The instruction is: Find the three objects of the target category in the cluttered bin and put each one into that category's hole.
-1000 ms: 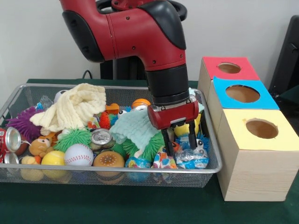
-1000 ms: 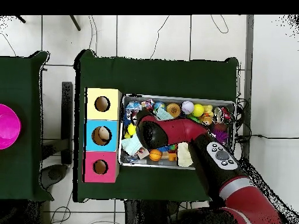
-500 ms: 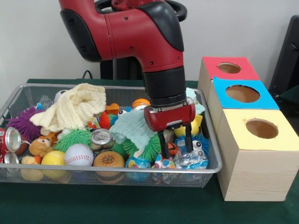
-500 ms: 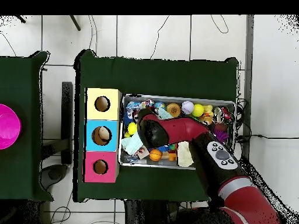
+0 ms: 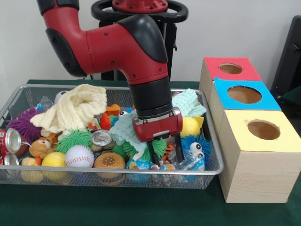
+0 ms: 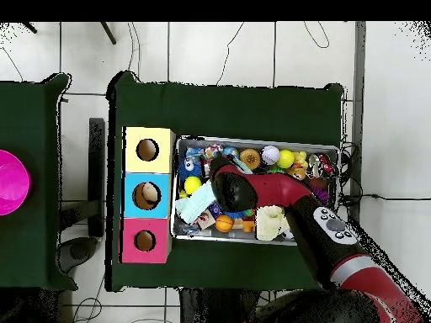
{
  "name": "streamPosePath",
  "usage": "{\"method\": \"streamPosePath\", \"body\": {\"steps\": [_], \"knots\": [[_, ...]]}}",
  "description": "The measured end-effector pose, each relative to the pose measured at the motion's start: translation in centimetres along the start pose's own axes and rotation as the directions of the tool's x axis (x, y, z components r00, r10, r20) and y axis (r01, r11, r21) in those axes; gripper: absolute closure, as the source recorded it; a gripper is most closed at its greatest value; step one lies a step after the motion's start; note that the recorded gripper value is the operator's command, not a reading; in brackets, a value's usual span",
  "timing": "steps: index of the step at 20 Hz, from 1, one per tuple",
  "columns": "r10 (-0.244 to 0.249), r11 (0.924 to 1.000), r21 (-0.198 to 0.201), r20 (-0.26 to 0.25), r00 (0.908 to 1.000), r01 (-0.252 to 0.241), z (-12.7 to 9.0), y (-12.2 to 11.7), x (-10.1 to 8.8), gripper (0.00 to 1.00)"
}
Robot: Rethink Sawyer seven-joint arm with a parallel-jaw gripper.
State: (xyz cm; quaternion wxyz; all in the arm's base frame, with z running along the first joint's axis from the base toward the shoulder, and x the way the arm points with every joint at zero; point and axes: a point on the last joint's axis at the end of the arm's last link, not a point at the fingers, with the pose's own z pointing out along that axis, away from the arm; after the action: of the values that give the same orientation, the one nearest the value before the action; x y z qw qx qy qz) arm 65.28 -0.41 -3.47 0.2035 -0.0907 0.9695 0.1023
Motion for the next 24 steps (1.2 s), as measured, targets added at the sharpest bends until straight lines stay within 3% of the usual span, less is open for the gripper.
{"method": "streamPosePath", "body": {"steps": [2,3,9,21,24], "knots": [[0.025,0.9996,-0.016,0.008,0.9997,-0.025,0.2,-0.3,0.1,0.00],[0.061,0.9973,-0.041,0.020,0.9979,-0.061,0.5,-0.6,0.0,0.00],[0.133,0.9866,-0.100,0.037,0.9904,-0.129,0.9,-0.6,-0.1,0.00],[0.166,0.9675,-0.194,0.004,0.9861,-0.163,-0.1,3.6,-1.5,0.00],[0.157,0.9668,-0.202,-0.015,0.9875,-0.157,-0.6,4.5,-1.4,0.00]]}}
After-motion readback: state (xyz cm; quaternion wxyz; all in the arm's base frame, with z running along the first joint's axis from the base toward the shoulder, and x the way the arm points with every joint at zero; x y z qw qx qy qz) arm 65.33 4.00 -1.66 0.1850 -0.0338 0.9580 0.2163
